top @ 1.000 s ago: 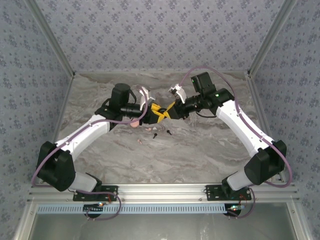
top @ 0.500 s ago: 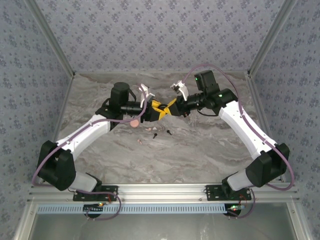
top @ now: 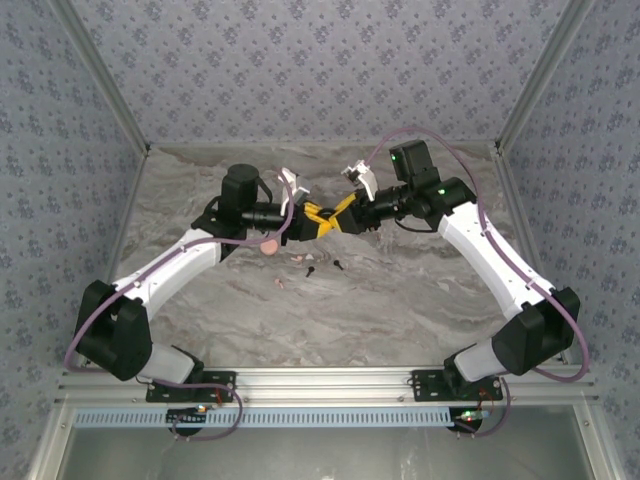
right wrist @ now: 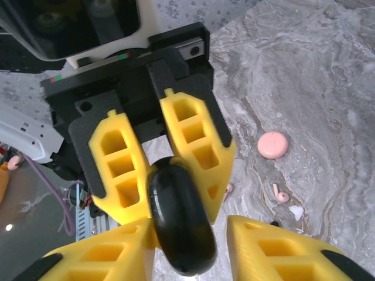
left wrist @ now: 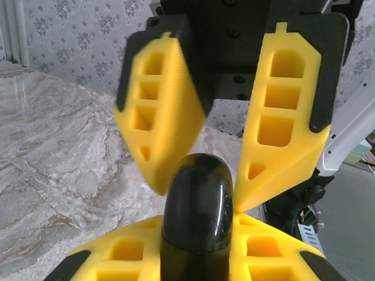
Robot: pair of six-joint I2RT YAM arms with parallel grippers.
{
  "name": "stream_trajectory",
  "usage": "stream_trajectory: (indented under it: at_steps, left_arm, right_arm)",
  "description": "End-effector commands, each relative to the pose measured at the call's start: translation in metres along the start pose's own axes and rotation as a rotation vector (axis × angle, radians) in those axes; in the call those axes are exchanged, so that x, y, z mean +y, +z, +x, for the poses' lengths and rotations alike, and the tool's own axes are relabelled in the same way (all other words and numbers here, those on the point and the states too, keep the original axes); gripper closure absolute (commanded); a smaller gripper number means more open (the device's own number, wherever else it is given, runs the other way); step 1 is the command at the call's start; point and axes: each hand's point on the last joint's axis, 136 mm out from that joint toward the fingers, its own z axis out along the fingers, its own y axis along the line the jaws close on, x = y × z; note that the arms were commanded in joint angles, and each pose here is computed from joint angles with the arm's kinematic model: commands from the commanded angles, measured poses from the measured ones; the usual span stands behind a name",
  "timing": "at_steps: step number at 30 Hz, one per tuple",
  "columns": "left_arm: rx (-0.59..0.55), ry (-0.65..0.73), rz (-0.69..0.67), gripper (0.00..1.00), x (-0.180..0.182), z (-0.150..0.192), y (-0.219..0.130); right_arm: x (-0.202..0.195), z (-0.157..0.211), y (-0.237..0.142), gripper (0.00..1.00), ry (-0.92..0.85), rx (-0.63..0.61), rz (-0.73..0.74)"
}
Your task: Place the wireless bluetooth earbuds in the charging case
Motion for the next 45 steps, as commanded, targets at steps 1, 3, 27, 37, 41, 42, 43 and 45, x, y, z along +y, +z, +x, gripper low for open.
stream_trajectory:
  at_steps: [1,3,27,37,41,42,43,45]
  left_arm:
    - [0.011,0.058,0.017,0.90,-0.006,0.005,0.001]
    - [0.017,0.072,0.018,0.90,-0.008,0.007,0.002]
    - [-0.069,-0.019,-0.236,0.91,0.038,0.012,-0.013]
    - [-0.109,-0.033,-0.318,0.89,0.028,0.019,-0.030]
    - [-0.101,-0.026,-0.337,0.89,0.018,0.023,-0.036]
    - [-0.096,-0.025,-0.342,0.89,0.016,0.025,-0.037]
    - [-0.092,-0.024,-0.346,0.89,0.014,0.025,-0.038]
    - [-0.082,-0.018,-0.348,0.89,0.009,0.027,-0.039]
  right_arm:
    - [-0.008,-0.002,-0.005,0.59,0.004,-0.005,0.080]
    - [-0.012,-0.003,-0.006,0.58,0.009,-0.006,0.107]
    - [-0.054,-0.002,-0.030,0.42,0.077,-0.086,0.348]
    - [-0.105,0.069,-0.004,0.48,0.304,0.095,0.397]
    - [-0.116,0.094,0.017,0.56,0.355,0.164,0.385]
    - [-0.118,0.101,0.024,0.56,0.362,0.187,0.385]
    - [-0.122,0.110,0.030,0.56,0.373,0.215,0.393]
    - [-0.125,0.122,0.042,0.57,0.386,0.259,0.387]
